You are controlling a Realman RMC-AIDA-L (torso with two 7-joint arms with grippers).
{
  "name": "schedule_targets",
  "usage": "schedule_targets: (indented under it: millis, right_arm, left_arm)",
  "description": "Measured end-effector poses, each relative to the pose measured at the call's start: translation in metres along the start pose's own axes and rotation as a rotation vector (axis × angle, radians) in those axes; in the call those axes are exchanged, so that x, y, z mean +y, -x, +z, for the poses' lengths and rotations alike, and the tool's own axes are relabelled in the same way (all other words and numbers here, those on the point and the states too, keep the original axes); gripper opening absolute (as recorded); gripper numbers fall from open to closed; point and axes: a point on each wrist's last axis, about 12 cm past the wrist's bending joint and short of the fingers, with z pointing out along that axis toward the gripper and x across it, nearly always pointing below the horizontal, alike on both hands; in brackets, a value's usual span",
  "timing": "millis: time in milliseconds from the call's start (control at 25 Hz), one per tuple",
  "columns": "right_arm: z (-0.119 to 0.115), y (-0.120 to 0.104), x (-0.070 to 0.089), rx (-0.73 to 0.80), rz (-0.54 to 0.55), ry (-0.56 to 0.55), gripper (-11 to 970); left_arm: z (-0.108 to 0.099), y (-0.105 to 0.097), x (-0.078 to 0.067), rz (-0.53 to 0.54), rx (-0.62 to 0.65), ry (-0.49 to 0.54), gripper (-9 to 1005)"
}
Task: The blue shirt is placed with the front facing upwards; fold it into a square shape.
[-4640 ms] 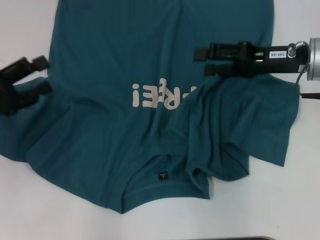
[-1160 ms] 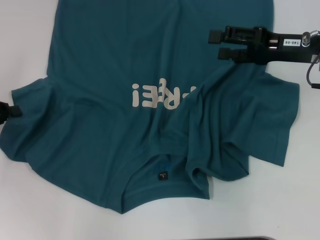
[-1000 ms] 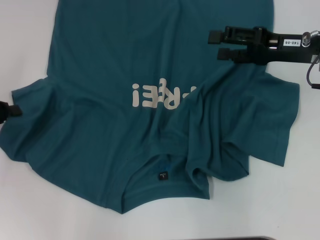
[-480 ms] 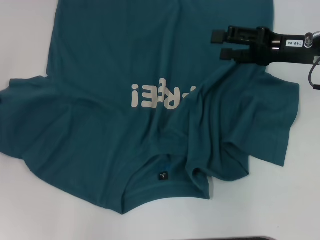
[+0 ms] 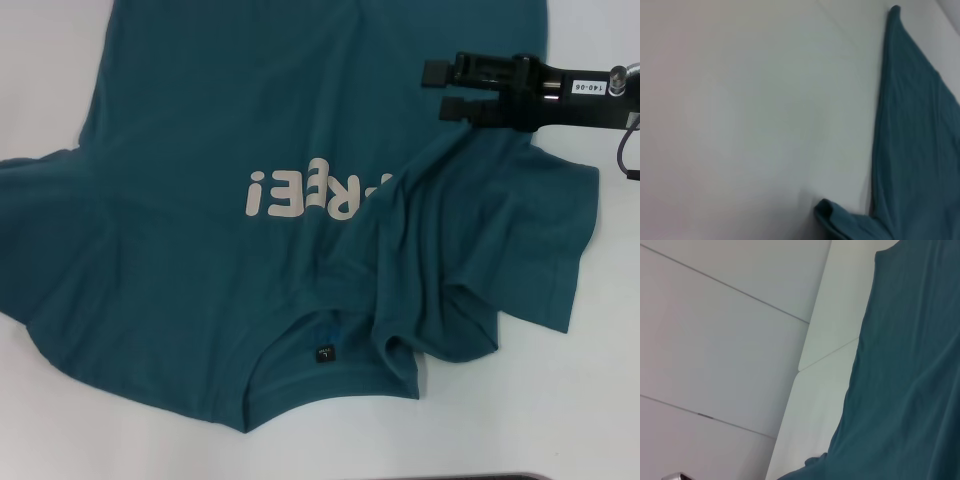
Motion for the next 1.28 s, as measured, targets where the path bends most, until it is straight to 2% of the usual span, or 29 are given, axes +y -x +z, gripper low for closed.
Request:
schedule_targets:
  millis: [240,400,600,680,920,1280]
  right_arm:
    - [0.000,0.000,0.000,0.000,0.000,0.000,906]
    - [0.000,0.000,0.000,-0.001,0.001,-0.001,906]
    - [0.001,-0.001,-0.001,-0.001,0.000,-0.004,905]
    - [0.001,-0.001,-0.001,0.000,0.000,-0.005,905]
    - [0.001,-0.001,-0.001,0.001,0.002,-0.005,904]
    - [0.001,-0.002,-0.001,0.001,0.006,-0.004,903]
  left_arm:
    - [-0.006,0.006,-0.002,0.002,-0.003,0.031,17]
    - [-0.005,0.003,-0.008,0.004,0.028,-0.006,24]
    - [0.006,-0.008,-0.023,-0.001,0.075,-0.099,32]
    - [0.018,-0.015,-0.034,-0.003,0.107,-0.146,35]
    - [0.037,-0.024,-0.052,0.000,0.149,-0.197,45]
    - [0.056,-0.031,-0.068,0.015,0.180,-0.222,60]
